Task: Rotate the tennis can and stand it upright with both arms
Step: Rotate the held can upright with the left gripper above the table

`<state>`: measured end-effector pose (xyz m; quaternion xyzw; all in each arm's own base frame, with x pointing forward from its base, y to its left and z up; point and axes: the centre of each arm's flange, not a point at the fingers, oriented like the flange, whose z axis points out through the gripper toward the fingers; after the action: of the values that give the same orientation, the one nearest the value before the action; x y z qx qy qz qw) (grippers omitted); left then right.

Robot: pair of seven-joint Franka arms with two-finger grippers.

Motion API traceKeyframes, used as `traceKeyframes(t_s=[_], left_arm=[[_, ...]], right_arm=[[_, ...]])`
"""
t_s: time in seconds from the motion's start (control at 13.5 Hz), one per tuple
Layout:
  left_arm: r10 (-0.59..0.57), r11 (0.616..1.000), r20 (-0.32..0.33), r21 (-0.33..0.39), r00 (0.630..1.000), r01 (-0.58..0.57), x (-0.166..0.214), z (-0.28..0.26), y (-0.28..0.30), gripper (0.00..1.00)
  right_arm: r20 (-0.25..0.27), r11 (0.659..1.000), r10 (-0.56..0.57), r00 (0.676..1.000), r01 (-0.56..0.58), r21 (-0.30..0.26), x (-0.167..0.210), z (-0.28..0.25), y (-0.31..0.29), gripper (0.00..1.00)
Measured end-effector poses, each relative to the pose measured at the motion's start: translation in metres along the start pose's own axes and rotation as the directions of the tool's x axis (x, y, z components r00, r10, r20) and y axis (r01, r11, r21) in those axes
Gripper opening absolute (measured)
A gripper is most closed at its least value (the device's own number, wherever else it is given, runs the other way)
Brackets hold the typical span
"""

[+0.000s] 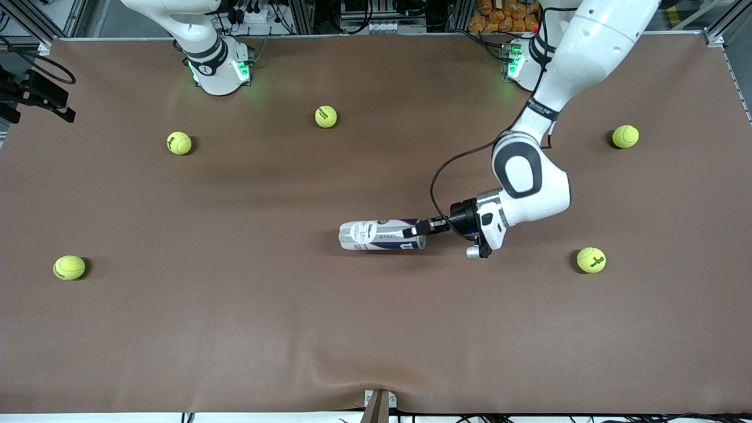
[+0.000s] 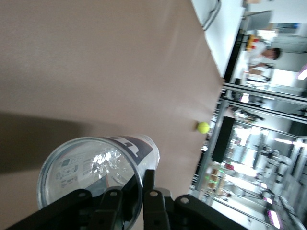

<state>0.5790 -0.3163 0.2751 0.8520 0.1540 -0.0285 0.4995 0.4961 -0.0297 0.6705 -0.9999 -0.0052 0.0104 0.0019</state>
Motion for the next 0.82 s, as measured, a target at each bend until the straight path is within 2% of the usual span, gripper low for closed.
traceKeyframes(t_s=[0.22, 0.37, 0.52, 0.67, 0.82], left_arm=[[-0.026, 0.99, -0.017, 0.138, 1.0, 0.028, -0.018, -0.004, 0.041, 0.06], [-0.035, 0.97, -0.038, 0.24, 0.999, 0.043, -0.031, -0.007, 0.067, 0.06], [-0.032, 0.934, -0.091, 0.352, 0.995, 0.062, -0.047, -0.001, 0.098, 0.06], [0.007, 0.892, -0.171, 0.446, 0.985, 0.071, -0.068, 0.012, 0.134, 0.06], [0.039, 0.846, -0.201, 0.528, 0.979, 0.075, -0.097, 0.029, 0.16, 0.06]], right_arm=[[-0.002, 1.0, 0.0, 1.0, 0.0, 0.0, 0.0, -0.001, 0.0, 1.0], [-0.004, 1.0, 0.0, 1.0, 0.0, 0.0, 0.0, -0.001, 0.0, 1.0], [-0.006, 1.0, 0.0, 1.0, 0.0, 0.0, 0.0, -0.001, 0.0, 1.0], [-0.009, 1.0, -0.001, 1.0, 0.001, -0.001, 0.001, -0.001, 0.0, 1.0], [-0.011, 1.0, -0.001, 1.0, 0.001, -0.001, 0.001, -0.001, 0.0, 1.0]])
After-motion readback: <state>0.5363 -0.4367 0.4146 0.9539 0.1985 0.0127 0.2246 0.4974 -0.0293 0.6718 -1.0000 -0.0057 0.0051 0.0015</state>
